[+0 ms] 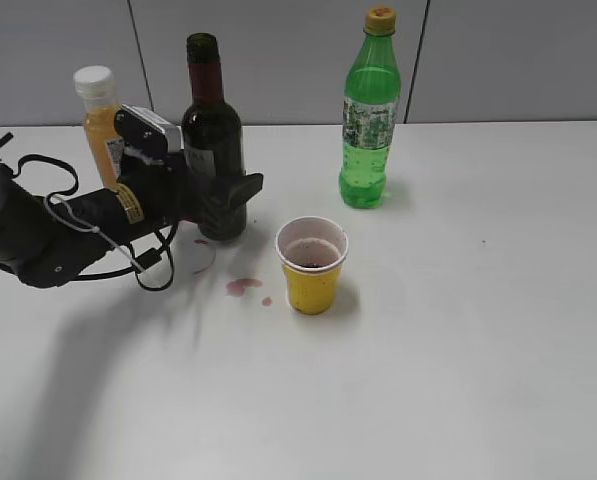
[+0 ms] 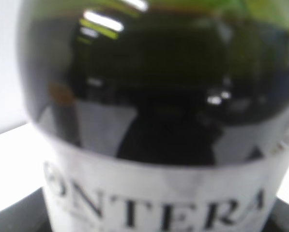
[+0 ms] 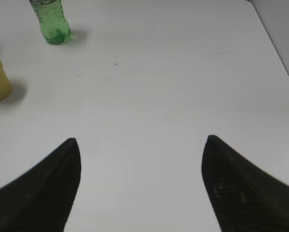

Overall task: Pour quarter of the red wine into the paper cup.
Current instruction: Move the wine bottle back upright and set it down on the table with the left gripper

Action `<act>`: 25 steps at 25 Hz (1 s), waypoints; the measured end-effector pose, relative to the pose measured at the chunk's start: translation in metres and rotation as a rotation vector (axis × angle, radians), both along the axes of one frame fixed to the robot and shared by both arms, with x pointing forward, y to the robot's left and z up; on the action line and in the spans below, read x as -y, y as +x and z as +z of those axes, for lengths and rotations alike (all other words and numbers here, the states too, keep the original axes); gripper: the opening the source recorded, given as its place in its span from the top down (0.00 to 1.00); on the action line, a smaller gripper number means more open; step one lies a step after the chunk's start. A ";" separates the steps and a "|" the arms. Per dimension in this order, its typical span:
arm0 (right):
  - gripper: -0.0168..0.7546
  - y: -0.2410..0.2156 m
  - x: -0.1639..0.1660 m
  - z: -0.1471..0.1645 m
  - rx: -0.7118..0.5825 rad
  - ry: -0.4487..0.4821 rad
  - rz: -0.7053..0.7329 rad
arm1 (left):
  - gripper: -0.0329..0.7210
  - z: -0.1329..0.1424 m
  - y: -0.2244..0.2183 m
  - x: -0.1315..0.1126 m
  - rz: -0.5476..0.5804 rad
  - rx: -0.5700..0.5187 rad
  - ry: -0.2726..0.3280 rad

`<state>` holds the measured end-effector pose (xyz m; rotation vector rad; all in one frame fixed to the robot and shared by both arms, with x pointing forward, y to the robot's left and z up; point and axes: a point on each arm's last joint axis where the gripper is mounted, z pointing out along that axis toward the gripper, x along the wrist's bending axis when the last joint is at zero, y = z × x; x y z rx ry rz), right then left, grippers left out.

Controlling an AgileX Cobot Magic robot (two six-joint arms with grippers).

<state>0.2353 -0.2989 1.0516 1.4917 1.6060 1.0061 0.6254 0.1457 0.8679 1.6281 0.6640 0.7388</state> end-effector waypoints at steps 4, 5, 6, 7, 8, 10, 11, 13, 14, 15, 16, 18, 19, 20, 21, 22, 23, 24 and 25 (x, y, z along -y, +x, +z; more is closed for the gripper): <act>0.21 0.000 0.000 0.000 0.000 0.000 0.000 | 0.25 -0.005 0.001 0.000 0.002 -0.008 0.001; 0.21 0.000 0.000 0.000 0.000 0.000 0.000 | 0.25 -0.006 0.001 0.000 0.008 -0.012 -0.001; 0.21 0.000 0.000 0.000 0.000 0.000 0.000 | 0.25 -0.007 0.002 -0.001 0.017 -0.013 -0.007; 0.21 0.000 0.000 0.000 0.000 0.000 0.000 | 0.25 -0.009 0.003 -0.002 0.029 -0.019 -0.011; 0.21 0.000 0.000 0.000 0.000 0.000 0.000 | 0.25 -0.011 0.003 -0.003 0.041 -0.025 -0.013; 0.21 0.000 0.000 0.000 0.000 0.000 0.000 | 0.25 -0.014 0.004 -0.005 0.056 -0.025 -0.027; 0.21 0.000 0.000 0.000 0.000 0.000 0.000 | 0.25 -0.014 0.005 -0.006 0.061 -0.024 -0.030; 0.21 0.000 0.000 0.000 0.000 0.000 0.000 | 0.25 -0.014 0.005 -0.007 0.065 -0.024 -0.031; 0.21 0.000 0.000 0.000 0.000 0.000 0.000 | 0.25 -0.014 0.005 -0.007 0.066 -0.024 -0.031; 0.21 0.000 0.000 0.000 0.000 0.000 0.000 | 0.25 -0.014 0.005 -0.007 0.066 -0.022 -0.032; 0.21 0.000 0.000 0.000 0.000 0.000 0.000 | 0.25 -0.014 0.005 -0.007 0.063 -0.021 -0.032; 0.21 0.000 0.000 0.000 0.001 0.000 0.000 | 0.25 -0.014 0.005 -0.007 0.060 -0.020 -0.032; 0.21 0.000 0.000 0.000 0.001 0.000 0.000 | 0.25 -0.014 0.005 -0.006 0.058 -0.020 -0.031; 0.21 0.000 0.000 0.000 0.001 0.000 0.000 | 0.25 -0.014 0.005 -0.006 0.057 -0.020 -0.031; 0.21 0.000 0.000 0.000 0.001 0.000 0.000 | 0.22 -0.013 0.005 -0.006 0.056 -0.014 -0.044; 0.21 0.000 0.000 0.000 0.001 0.000 0.000 | 0.17 -0.010 0.005 -0.006 0.056 -0.002 -0.067; 0.21 0.000 0.000 0.000 0.001 0.000 0.000 | 0.12 -0.006 0.006 -0.006 0.055 0.014 -0.087; 0.21 0.000 0.000 0.000 0.000 0.000 0.000 | 0.09 -0.002 0.007 -0.006 0.055 0.026 -0.097; 0.21 0.000 0.000 0.000 0.000 0.000 0.000 | 0.07 0.000 0.007 -0.006 0.054 0.034 -0.103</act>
